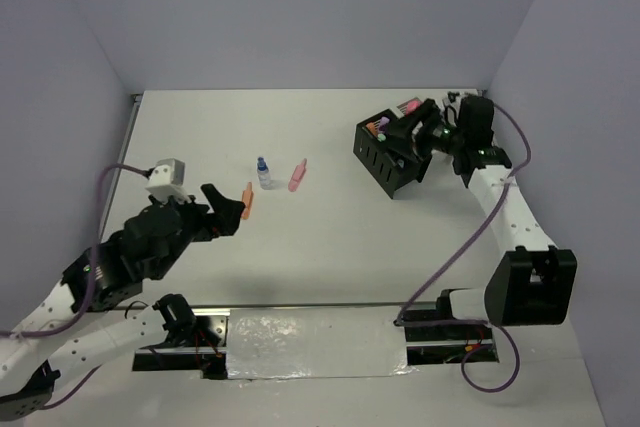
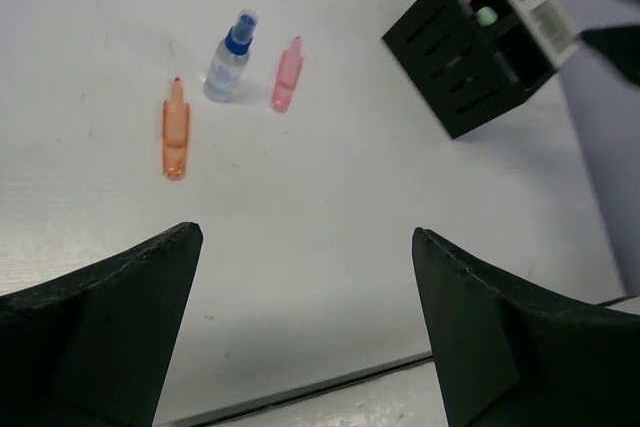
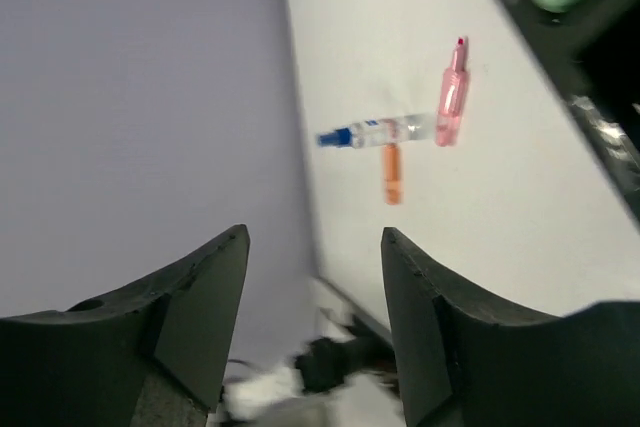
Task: Sort the stationery into containers
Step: Place the pen in the storage box, then pick up the pen from the center of the board, then close the pen cap on the pen.
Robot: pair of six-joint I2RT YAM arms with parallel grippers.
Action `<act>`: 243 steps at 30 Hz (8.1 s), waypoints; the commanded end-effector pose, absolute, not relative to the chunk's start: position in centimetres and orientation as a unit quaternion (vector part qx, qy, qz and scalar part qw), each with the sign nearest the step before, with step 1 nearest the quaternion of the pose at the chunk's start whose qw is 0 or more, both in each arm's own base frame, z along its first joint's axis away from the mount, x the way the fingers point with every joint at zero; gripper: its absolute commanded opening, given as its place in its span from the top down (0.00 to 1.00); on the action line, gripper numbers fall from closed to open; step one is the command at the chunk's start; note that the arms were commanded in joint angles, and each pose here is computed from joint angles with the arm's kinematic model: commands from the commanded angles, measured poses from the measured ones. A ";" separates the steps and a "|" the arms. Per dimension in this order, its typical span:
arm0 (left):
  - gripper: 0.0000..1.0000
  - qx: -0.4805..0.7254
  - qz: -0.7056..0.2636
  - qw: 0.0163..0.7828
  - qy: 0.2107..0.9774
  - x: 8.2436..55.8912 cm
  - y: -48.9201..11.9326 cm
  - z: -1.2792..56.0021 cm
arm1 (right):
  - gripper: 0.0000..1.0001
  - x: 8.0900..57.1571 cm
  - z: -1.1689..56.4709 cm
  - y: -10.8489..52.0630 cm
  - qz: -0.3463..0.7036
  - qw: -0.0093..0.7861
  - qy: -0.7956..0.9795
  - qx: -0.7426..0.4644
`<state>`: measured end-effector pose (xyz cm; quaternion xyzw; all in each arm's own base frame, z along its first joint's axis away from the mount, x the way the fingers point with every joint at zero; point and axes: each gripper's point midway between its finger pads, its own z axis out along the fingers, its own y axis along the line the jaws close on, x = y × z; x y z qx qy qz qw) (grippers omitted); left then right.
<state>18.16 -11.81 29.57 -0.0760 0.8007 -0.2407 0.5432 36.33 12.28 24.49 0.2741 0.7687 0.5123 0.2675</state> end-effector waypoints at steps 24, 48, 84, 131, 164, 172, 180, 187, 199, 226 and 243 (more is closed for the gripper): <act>0.18 -0.065 -0.014 0.347 0.935 35.0 -11.9 6.2 | 0.34 18.2 31.6 18.2 0.438 0.449 0.770 -0.120; 0.94 -0.132 -0.013 0.255 0.958 28.2 -11.1 -1.2 | 0.31 16.3 36.2 18.1 0.454 0.489 0.730 -0.150; 1.00 0.088 -0.440 0.523 0.725 17.4 -31.1 21.9 | 0.51 20.0 24.0 28.0 0.440 0.425 0.791 0.008; 0.18 0.260 -0.606 0.530 0.533 8.1 -29.5 38.5 | 1.00 3.3 32.4 26.7 0.624 0.304 0.488 -0.529; 0.63 0.235 -0.619 0.494 0.563 9.1 -32.2 35.8 | 1.00 5.9 33.7 28.0 0.601 0.351 0.521 -0.494; 0.60 0.243 -0.617 0.485 0.570 9.1 -32.8 35.3 | 1.00 6.2 33.8 28.1 0.599 0.356 0.524 -0.490; 0.91 0.245 -0.619 0.485 0.567 9.0 -32.7 35.5 | 1.00 6.5 34.0 28.3 0.597 0.360 0.527 -0.486; 1.00 0.223 -0.612 0.487 0.582 9.7 -32.5 35.1 | 0.88 7.3 34.1 28.5 0.590 0.375 0.538 -0.471; 1.00 0.135 -0.604 0.540 0.570 11.7 -29.3 38.3 | 0.45 7.7 32.6 29.0 0.597 0.369 0.542 -0.462; 1.00 0.089 -0.605 0.590 0.527 12.5 -26.5 43.3 | 1.00 7.2 28.8 29.1 0.609 0.341 0.548 -0.461; 1.00 0.046 -0.599 0.616 0.510 13.6 -23.9 45.1 | 1.00 6.7 25.5 29.0 0.618 0.301 0.568 -0.452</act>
